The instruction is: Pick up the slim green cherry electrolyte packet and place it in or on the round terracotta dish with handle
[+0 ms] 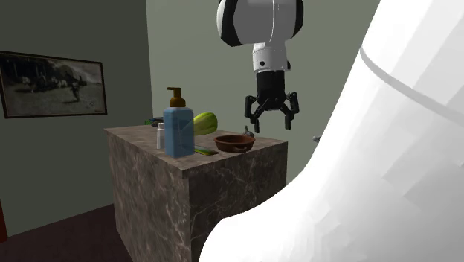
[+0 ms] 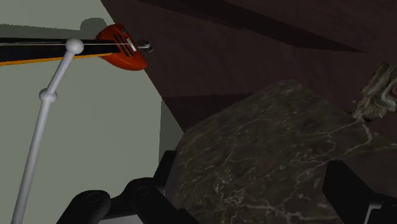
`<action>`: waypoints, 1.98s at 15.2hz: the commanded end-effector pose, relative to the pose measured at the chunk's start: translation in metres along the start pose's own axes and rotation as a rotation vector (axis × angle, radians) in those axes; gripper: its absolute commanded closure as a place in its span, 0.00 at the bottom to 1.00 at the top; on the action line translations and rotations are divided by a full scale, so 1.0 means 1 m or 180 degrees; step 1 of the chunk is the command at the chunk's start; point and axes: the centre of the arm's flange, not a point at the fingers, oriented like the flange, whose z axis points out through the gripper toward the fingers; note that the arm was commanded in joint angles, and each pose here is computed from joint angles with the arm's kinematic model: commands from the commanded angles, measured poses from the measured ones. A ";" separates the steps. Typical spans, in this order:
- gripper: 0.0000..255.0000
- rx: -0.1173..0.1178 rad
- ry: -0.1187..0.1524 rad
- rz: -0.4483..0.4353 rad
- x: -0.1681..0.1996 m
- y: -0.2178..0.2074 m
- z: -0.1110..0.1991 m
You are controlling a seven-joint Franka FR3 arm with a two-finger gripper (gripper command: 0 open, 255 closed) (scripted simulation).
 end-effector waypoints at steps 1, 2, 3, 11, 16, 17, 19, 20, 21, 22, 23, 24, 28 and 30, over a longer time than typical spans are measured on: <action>0.00 0.0002 0.0040 -0.0154 0.022 -0.014 0.006; 0.00 0.0002 0.0058 -0.0230 0.032 -0.021 0.009; 0.00 0.0002 0.0075 -0.0305 0.042 -0.028 0.011; 0.00 0.0005 0.0214 -0.0907 0.116 -0.092 0.032; 0.00 0.0007 0.0302 -0.1283 0.155 -0.139 0.043; 0.00 0.0008 0.0319 -0.1358 0.163 -0.149 0.045; 0.00 0.0008 0.0354 -0.1509 0.177 -0.169 0.049; 0.00 0.0009 0.0371 -0.1584 0.183 -0.179 0.051; 0.00 0.0009 0.0372 -0.1586 0.183 -0.180 0.051; 0.00 0.0009 0.0372 -0.1586 0.184 -0.180 0.056; 0.00 0.0009 0.0372 -0.1586 0.185 -0.180 0.061; 0.00 0.0009 0.0372 -0.1586 0.185 -0.180 0.067; 0.00 0.0009 0.0372 -0.1586 0.188 -0.181 0.091; 0.00 0.0009 0.0372 -0.1586 0.188 -0.181 0.091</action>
